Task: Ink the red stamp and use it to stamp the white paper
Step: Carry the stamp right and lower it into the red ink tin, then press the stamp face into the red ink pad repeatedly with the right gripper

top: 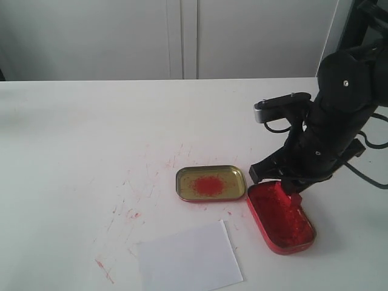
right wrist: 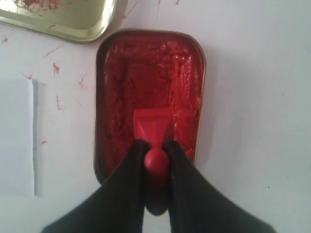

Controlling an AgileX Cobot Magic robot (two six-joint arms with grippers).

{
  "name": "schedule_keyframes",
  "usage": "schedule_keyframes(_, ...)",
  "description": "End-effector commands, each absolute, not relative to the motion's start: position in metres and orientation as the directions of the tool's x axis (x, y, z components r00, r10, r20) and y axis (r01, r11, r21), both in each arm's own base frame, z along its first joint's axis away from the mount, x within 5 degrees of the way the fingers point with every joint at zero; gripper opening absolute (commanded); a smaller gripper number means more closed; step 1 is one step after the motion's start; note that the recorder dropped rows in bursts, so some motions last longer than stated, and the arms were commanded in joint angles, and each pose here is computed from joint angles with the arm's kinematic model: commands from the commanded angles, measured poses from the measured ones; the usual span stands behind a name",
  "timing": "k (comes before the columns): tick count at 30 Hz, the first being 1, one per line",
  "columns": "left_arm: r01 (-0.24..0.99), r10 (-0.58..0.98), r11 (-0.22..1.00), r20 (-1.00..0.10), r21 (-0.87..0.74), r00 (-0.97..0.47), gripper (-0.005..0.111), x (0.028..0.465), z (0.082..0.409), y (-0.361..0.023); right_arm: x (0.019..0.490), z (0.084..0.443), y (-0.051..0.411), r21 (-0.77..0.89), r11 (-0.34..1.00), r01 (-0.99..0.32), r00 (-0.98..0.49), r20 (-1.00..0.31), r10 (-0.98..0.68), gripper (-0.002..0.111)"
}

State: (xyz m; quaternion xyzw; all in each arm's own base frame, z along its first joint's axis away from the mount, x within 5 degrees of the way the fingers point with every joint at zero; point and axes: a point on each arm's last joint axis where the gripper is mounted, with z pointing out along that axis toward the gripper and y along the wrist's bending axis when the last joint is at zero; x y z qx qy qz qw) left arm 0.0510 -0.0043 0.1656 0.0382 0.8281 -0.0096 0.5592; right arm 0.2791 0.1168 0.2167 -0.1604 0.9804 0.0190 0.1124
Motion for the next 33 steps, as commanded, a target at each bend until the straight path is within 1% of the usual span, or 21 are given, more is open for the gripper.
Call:
schedule_keyframes(1,0.072,0.042,0.997,-0.928,0.017,-0.371,0.000,0.051,0.165,-0.005,0.280,0.219,0.115,-0.007,0.953,-0.303,-0.921,-0.256,-0.294,0.000)
schedule_keyframes(8,0.072,0.042,0.997,-0.928,0.017,-0.371,0.000,0.051,0.165,-0.005,0.278,0.211,0.114,-0.006,0.953,-0.302,-0.916,-0.276,-0.292,0.000)
schedule_keyframes(16,0.072,0.042,0.997,-0.928,0.017,-0.371,0.000,0.051,0.165,-0.005,0.274,0.202,0.112,-0.004,0.960,-0.281,-0.926,-0.263,-0.272,0.000)
schedule_keyframes(26,0.072,0.042,0.997,-0.928,0.017,-0.371,0.000,0.051,0.165,-0.005,0.279,0.199,0.093,0.017,0.984,-0.178,-0.956,-0.238,-0.169,0.000)
schedule_keyframes(33,0.072,0.042,0.997,-0.928,0.017,-0.371,0.000,0.051,0.165,-0.005,0.276,0.199,0.093,0.030,0.983,-0.182,-0.963,-0.207,-0.172,0.000)
